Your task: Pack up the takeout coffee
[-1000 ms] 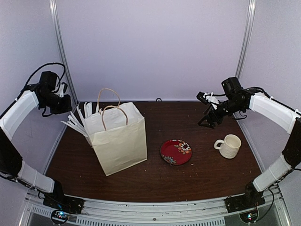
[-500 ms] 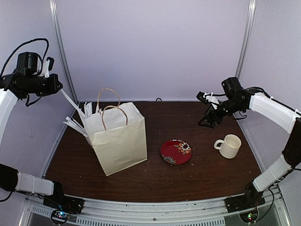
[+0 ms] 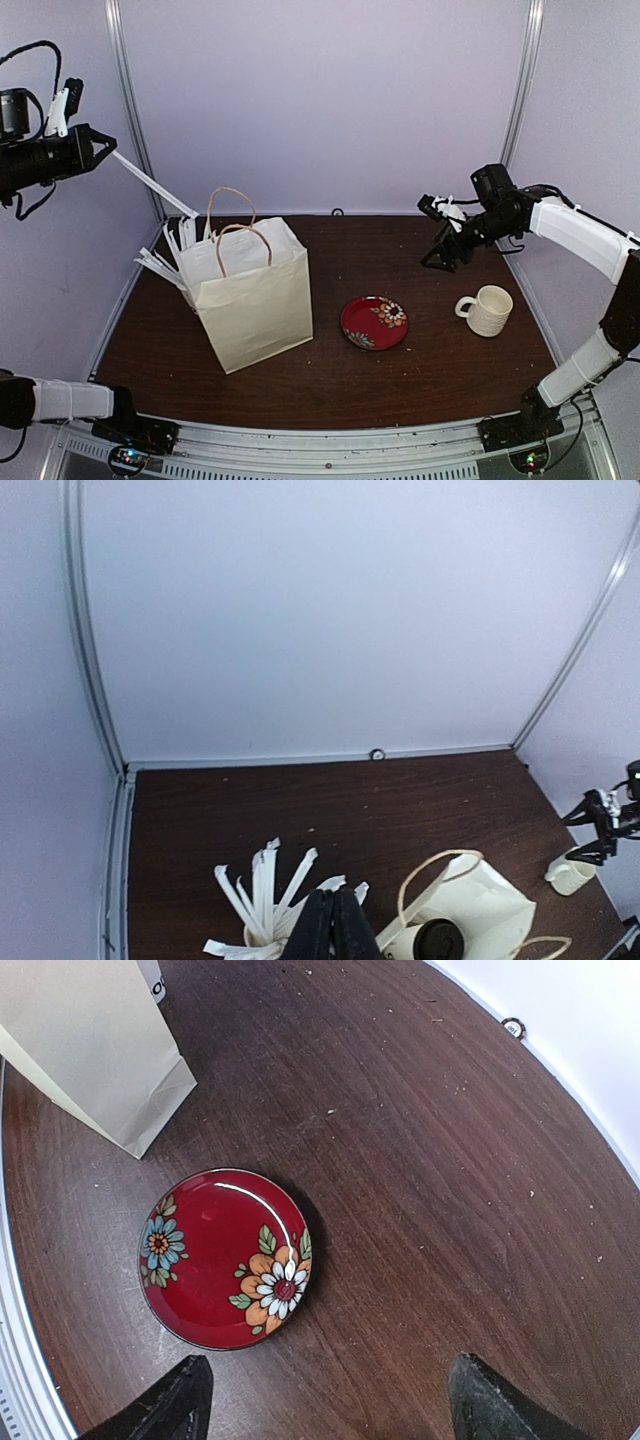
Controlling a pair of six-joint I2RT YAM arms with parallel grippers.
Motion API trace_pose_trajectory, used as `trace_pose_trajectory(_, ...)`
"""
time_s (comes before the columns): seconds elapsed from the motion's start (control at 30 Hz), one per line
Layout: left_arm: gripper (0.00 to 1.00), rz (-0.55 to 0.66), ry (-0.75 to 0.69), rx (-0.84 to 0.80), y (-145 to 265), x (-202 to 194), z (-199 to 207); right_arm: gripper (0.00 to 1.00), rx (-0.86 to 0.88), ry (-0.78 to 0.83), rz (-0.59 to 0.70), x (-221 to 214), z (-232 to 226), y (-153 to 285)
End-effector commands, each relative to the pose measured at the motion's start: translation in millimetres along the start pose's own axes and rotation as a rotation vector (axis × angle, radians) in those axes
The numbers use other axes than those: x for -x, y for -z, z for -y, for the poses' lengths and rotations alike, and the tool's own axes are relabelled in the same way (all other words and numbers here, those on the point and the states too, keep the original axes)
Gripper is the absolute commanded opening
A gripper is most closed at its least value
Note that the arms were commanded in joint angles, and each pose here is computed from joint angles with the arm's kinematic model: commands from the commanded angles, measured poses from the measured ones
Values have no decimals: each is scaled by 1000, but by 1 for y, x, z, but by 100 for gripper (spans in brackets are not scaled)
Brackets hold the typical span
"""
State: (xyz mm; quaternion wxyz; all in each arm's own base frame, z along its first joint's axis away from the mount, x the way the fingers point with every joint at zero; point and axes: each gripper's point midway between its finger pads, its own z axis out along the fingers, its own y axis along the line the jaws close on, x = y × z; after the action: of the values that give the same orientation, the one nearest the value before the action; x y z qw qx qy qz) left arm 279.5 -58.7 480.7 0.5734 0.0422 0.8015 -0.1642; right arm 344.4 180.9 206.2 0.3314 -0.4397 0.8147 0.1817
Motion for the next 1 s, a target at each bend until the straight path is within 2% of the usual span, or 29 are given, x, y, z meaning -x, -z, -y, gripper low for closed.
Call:
trace_pose_trajectory(0.0, 0, 144, -40, -250, 31, 32, 52, 85, -6, -7, -17, -5, 3, -5)
trace_pose_trajectory(0.1, 0, 150, -54, -428, 39, 31, 80, 85, -1, -14, -13, -4, 2, -4)
trace_pose_trajectory(0.2, 0, 143, -57, -497, 46, 26, 91, 85, 0, -16, -15, -5, 3, -6)
trace_pose_trajectory(0.33, 0, 118, -49, -507, 46, 10, 91, 85, 12, -25, -25, -7, 3, -11)
trace_pose_trajectory(0.67, 0, -85, 28, -480, 9, -67, 70, 85, 27, -30, -45, -12, 4, -18)
trace_pose_trajectory(0.97, 0, -208, 1, -475, -22, -109, 72, 85, 37, -36, -59, -14, 4, -22)
